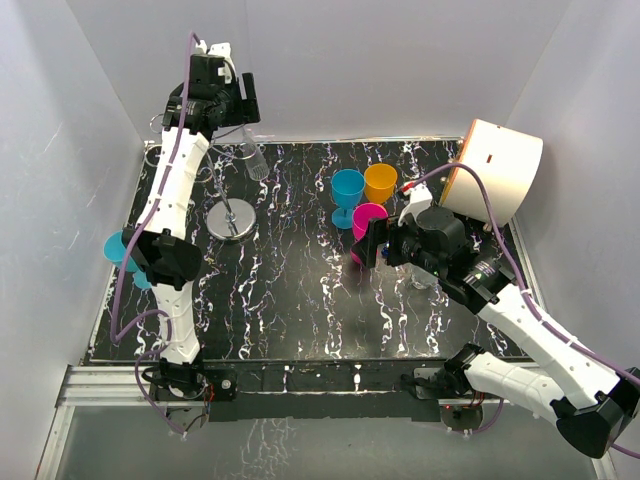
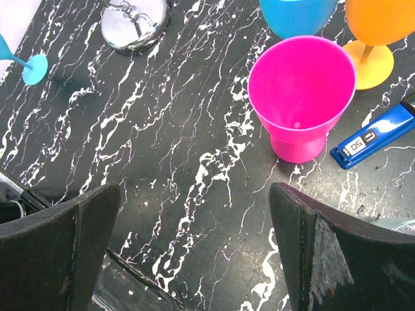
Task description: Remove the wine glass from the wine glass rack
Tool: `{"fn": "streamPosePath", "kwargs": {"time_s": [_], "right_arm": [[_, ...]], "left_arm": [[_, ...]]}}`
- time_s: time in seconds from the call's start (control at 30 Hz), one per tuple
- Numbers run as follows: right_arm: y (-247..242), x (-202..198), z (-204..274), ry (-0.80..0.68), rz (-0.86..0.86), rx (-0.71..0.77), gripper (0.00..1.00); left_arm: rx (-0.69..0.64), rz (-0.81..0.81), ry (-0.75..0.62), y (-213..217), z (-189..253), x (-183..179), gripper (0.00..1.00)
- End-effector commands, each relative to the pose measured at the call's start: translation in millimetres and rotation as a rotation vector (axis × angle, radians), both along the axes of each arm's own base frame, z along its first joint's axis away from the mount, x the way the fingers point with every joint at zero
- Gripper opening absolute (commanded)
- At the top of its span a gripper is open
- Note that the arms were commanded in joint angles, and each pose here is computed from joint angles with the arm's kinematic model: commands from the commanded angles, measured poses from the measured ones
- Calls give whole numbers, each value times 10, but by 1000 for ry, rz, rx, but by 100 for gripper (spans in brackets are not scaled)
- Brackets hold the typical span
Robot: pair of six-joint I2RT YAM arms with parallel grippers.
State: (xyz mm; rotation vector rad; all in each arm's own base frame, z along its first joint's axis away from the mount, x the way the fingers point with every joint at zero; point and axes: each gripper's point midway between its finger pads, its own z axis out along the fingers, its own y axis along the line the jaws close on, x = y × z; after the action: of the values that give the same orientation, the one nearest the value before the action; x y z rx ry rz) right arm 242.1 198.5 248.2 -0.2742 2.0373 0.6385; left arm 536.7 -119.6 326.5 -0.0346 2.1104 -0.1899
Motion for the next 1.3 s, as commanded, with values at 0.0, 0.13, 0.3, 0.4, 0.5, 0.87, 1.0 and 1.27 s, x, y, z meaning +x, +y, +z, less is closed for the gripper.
{"fn": "streamPosePath", "kwargs": {"time_s": [0.0, 0.13, 0.3, 0.4, 0.5, 0.87, 1.0, 1.27], "right_arm": [[37, 58, 143, -51, -5, 45, 98], [48, 56, 131, -47, -2, 45, 98], [49, 62, 108, -44, -1, 40, 98], [56, 67, 98, -41, 0, 38, 98], [69, 70, 82, -37, 5, 38, 98], [82, 64, 12, -22, 11, 33, 98], [85, 55, -13, -16, 12, 34, 98], [85, 50, -7, -16, 13, 37, 98]], "left_arm": [[6, 25, -83, 66, 344, -53, 73], [7, 30, -87, 69, 342, -33, 79], [8, 47, -93, 88, 351, -9, 79], [6, 64, -102, 113, 375, 4, 74], [-11, 72, -108, 102, 390, 16, 82], [-47, 112, -126, 118, 432, 46, 89], [-39, 122, -123, 140, 414, 41, 82], [-28, 116, -116, 147, 407, 13, 72]]}}
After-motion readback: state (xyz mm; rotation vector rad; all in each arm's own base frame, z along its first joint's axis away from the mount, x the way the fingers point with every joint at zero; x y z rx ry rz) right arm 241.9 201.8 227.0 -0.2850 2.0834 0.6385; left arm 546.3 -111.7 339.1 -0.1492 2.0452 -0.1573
